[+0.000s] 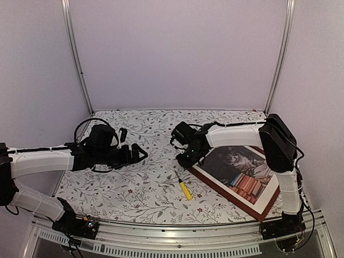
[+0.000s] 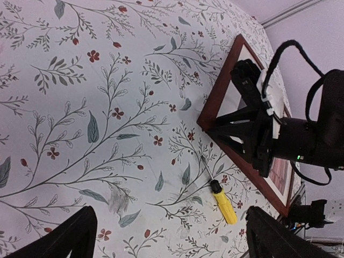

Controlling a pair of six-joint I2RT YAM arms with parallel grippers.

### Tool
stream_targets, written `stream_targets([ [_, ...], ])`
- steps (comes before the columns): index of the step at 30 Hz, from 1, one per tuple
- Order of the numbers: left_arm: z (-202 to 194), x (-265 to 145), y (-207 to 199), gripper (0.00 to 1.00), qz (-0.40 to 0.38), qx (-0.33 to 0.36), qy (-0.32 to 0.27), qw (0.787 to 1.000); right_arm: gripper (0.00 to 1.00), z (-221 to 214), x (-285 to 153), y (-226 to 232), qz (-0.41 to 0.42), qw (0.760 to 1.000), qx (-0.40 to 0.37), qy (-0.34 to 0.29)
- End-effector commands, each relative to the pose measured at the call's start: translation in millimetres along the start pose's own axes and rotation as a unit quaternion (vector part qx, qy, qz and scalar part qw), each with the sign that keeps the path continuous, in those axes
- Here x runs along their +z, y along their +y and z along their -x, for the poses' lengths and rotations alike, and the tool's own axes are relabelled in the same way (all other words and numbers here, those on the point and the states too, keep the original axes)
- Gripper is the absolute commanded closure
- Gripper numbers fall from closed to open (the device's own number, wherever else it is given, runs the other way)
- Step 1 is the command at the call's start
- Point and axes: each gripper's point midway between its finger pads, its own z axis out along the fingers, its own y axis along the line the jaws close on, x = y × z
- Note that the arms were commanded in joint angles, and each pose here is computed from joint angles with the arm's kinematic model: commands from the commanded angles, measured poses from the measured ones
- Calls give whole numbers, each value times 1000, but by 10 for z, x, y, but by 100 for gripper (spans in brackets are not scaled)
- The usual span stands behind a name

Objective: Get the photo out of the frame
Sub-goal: Position the photo frame at the center of the board.

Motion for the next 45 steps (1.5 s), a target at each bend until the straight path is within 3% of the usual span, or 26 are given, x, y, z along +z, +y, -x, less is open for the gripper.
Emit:
stream_targets([
  [1, -31, 6, -1, 2, -11, -9, -1, 1000, 86, 399, 80, 58, -5, 999, 40, -21],
  [10, -290, 59, 45, 4, -5, -2, 29, 1000, 87, 857, 470, -87, 15, 991, 132, -34],
  [20, -523, 202, -32, 5, -2, 19, 66, 998, 86, 1374, 644, -589, 47, 968, 225, -101],
  [26, -541, 238, -44, 5, 2, 21, 67, 998, 55, 1526, 265, -766, 53, 969, 208, -122],
  [33, -519, 307, -125, 5, -7, 29, 70, 997, 39, 1285, -385, -852, 23, 974, 196, -110],
  [39, -509, 383, -269, 5, -15, 41, 73, 996, 39, 546, -590, -663, -22, 984, 170, -41],
  [45, -522, 447, -340, 5, -15, 44, 77, 996, 46, -119, -771, -302, -16, 987, 160, 0],
])
